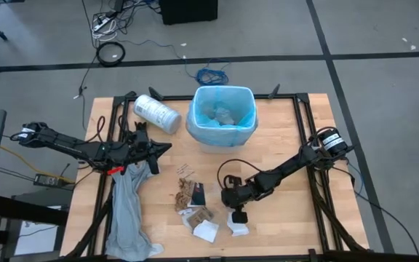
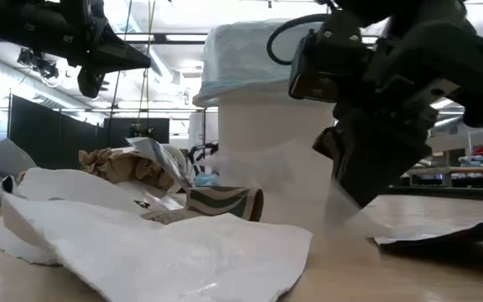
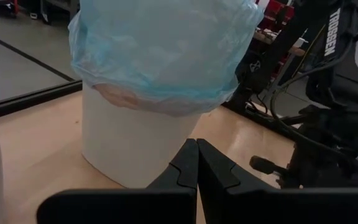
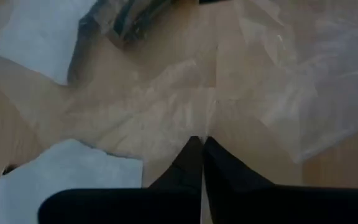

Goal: Place trash/remove bag and relplace
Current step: Put the transparent plastic into the trash bin

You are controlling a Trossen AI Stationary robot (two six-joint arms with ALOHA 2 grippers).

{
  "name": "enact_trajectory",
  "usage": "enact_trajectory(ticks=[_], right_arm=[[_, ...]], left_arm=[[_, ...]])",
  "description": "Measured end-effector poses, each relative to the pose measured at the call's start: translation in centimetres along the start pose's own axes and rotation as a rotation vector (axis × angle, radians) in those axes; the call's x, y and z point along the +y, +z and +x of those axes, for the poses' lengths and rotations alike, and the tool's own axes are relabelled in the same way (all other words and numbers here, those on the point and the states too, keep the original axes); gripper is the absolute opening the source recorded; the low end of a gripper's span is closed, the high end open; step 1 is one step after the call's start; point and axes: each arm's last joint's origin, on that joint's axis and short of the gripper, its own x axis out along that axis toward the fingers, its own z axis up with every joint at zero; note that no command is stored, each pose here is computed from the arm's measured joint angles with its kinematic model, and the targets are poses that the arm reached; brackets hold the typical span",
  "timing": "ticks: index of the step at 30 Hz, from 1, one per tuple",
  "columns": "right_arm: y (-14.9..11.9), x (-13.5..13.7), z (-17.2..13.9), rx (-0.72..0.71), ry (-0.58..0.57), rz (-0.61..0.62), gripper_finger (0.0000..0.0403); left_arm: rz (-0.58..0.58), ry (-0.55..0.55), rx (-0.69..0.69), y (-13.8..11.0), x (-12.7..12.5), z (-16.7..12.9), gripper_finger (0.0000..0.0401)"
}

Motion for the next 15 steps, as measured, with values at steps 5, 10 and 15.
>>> enact_trajectory(ticks=[5,10,15], right_arm=[[3.1,0.9,-2.1,-0.018,-0.058,-0.101,0.0000],[5.9,0.9,-5.3,0.063,-0.198,-0.249,0.0000],[8.8,-0.3,-9.7,0.102,-0.397,-0.265,0.0000]], left_arm=[[-0.001,0.000,-0.002,0.0,0.0,0.0,0.0008],[-0.001,0.001,-0.002,0.0,0.0,0.0,0.0008],[-0.003,-0.001,-0.005,0.1,0.0,0.0,0.0008]])
